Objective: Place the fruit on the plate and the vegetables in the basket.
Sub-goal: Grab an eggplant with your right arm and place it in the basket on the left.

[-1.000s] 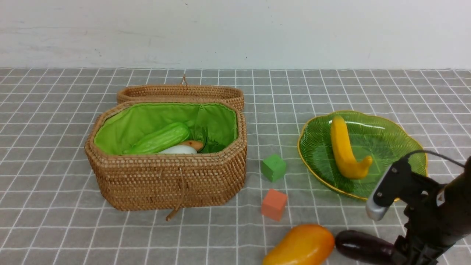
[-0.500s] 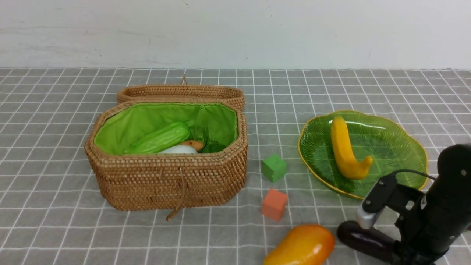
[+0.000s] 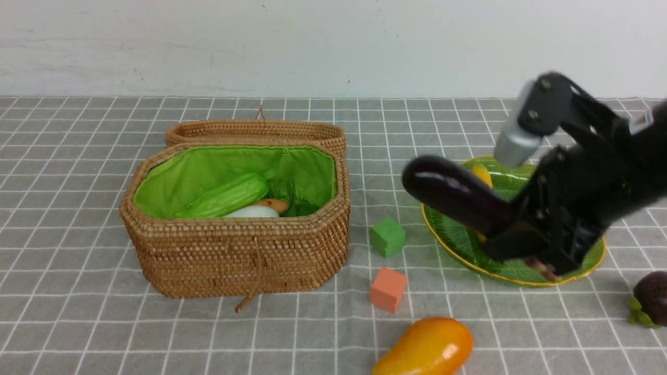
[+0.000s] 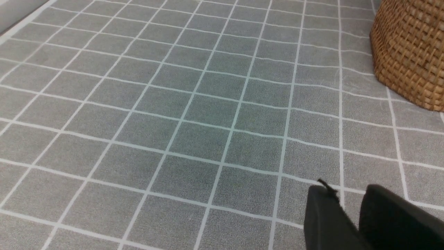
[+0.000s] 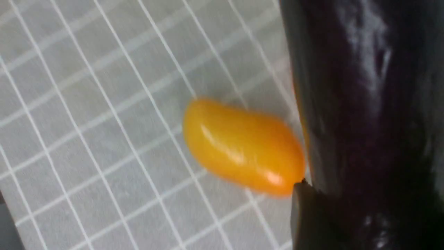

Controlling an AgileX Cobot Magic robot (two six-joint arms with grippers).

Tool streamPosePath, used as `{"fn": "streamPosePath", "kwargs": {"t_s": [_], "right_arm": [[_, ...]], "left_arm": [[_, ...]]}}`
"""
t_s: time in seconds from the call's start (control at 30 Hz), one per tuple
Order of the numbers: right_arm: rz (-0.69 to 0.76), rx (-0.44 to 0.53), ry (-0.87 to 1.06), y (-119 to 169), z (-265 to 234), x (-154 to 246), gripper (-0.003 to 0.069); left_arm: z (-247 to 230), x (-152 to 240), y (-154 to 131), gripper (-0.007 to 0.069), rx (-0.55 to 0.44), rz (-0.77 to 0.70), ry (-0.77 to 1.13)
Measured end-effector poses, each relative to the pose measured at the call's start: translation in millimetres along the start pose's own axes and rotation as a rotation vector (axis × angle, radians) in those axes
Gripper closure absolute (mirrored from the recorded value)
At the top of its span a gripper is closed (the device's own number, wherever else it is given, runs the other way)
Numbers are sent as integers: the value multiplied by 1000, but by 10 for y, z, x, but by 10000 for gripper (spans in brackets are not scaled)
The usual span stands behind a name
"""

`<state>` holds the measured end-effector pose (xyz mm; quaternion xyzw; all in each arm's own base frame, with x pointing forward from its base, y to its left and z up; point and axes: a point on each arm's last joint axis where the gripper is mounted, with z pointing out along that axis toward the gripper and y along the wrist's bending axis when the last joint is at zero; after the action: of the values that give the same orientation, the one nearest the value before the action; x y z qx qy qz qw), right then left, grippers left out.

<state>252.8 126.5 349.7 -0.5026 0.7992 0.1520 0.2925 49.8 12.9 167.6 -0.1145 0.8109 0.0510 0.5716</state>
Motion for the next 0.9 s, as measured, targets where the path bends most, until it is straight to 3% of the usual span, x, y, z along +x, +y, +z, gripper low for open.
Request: {"fn": "streamPosePath", "kwargs": {"t_s": [0.2, 0.4, 0.57, 0.8, 0.9], "right_arm": [[-171, 31, -173, 138, -40, -802, 360], [-202, 92, -286, 83, 506, -1229, 360], [-261, 101, -286, 148, 1217, -1319, 360], [-253, 115, -255, 90, 1678, -1247, 360], [-246, 135, -263, 53, 1752, -1238, 328]], "left_arm": [[0, 0, 0, 456, 0, 0, 0], [0, 0, 0, 448, 0, 0, 0], [0, 0, 0, 441, 0, 0, 0], [0, 0, 0, 439, 0, 0, 0], [0, 0, 0, 439, 0, 0, 0]]}}
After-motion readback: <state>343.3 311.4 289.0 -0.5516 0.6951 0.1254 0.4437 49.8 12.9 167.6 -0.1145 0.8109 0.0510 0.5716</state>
